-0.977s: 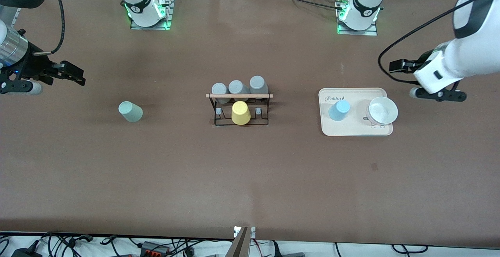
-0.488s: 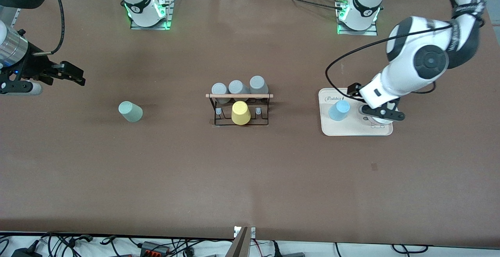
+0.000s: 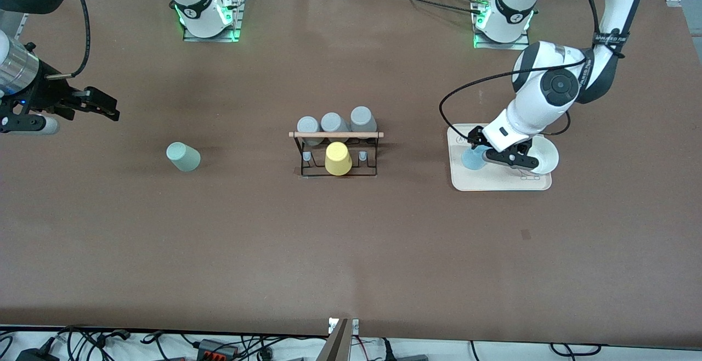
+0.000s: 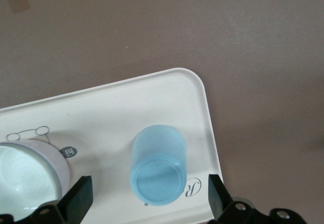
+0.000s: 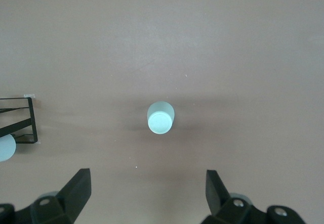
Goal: Hang scattered cups on rack with three cups
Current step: 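Reach the left gripper down to the light blue cup on the tray, then close the left gripper on the light blue cup and lift it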
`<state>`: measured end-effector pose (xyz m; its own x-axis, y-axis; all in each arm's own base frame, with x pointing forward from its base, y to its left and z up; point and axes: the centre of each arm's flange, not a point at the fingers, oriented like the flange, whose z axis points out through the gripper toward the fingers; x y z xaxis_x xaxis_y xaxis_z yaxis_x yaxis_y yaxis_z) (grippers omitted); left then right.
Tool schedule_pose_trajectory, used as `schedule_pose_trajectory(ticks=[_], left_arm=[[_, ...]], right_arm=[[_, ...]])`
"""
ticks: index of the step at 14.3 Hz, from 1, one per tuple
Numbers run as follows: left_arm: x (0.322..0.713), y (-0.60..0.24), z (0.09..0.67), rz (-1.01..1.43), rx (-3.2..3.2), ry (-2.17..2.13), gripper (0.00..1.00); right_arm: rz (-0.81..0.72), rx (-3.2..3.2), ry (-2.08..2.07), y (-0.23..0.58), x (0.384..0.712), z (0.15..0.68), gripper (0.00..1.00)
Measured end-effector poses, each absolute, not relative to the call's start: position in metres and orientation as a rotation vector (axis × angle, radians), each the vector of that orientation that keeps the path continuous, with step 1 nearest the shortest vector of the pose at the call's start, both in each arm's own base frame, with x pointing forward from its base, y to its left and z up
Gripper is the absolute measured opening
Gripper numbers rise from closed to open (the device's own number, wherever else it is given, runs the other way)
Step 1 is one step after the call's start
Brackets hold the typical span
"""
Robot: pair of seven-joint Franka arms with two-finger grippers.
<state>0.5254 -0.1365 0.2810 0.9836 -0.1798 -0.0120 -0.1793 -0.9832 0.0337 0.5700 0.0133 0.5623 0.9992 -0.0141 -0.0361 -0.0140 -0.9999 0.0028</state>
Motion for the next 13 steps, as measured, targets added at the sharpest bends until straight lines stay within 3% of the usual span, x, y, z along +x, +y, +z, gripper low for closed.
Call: schedule_pose_trajectory(ticks=[12,13], left_arm=[[0.506,-0.129,0.198,0.003,3.076,-0.255,1.0],[0.506,-0.129,0.198,0.003,3.076,-0.255,0.91]], right_arm=[[-0.058,3.138,-0.031,0.011,0.57,0.562,1.0],[-0.058,3.138,-0.036,0.009,0.57,0.562,1.0]])
